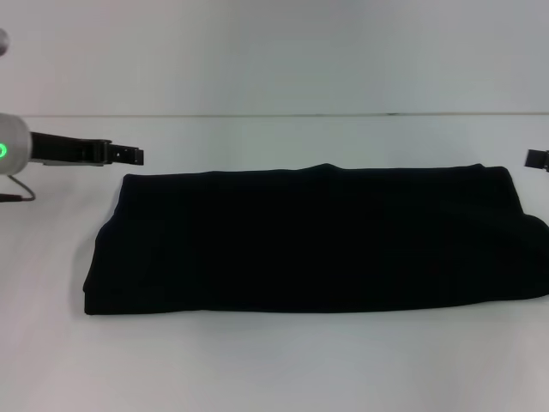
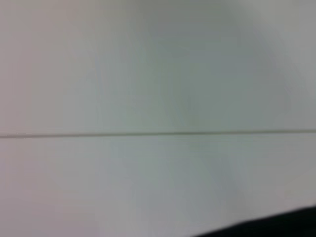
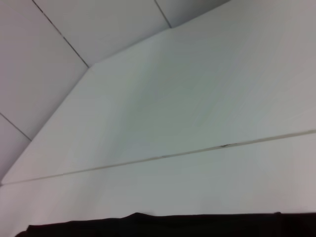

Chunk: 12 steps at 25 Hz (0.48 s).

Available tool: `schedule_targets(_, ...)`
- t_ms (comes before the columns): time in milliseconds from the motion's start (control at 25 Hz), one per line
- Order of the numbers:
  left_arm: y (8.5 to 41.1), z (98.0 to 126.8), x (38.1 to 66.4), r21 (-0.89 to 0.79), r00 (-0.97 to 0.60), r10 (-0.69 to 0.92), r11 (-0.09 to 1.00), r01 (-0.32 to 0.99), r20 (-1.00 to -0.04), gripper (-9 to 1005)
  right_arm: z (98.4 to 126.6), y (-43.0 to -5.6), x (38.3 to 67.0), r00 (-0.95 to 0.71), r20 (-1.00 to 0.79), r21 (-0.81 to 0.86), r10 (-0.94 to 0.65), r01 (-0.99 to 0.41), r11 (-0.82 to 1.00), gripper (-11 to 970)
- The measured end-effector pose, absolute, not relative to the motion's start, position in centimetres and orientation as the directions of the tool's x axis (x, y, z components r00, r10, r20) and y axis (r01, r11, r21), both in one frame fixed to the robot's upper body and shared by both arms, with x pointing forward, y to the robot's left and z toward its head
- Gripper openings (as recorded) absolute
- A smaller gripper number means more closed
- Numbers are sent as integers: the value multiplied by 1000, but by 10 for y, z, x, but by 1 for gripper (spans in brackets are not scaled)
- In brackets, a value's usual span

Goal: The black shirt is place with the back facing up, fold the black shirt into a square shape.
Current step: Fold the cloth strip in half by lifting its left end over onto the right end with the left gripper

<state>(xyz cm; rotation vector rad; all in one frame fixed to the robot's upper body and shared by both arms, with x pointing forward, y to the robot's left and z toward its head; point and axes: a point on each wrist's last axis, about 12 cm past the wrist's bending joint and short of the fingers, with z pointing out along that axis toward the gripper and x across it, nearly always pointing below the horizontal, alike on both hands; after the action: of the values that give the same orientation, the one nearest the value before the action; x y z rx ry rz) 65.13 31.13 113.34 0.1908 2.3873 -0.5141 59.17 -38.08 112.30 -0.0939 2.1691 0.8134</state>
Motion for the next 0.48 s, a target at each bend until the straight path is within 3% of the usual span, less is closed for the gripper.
schedule_targets(120,303,1127,657,-284,-757,-10,930,233,-654,775,1122,-371,601,-683,-710,507,171,-328,797,634)
schedule_targets(480,280,1103,661,-258,-759,-34,950,178,-650,775,1121,-355,617,-668,-731,463,143,-331,822,631)
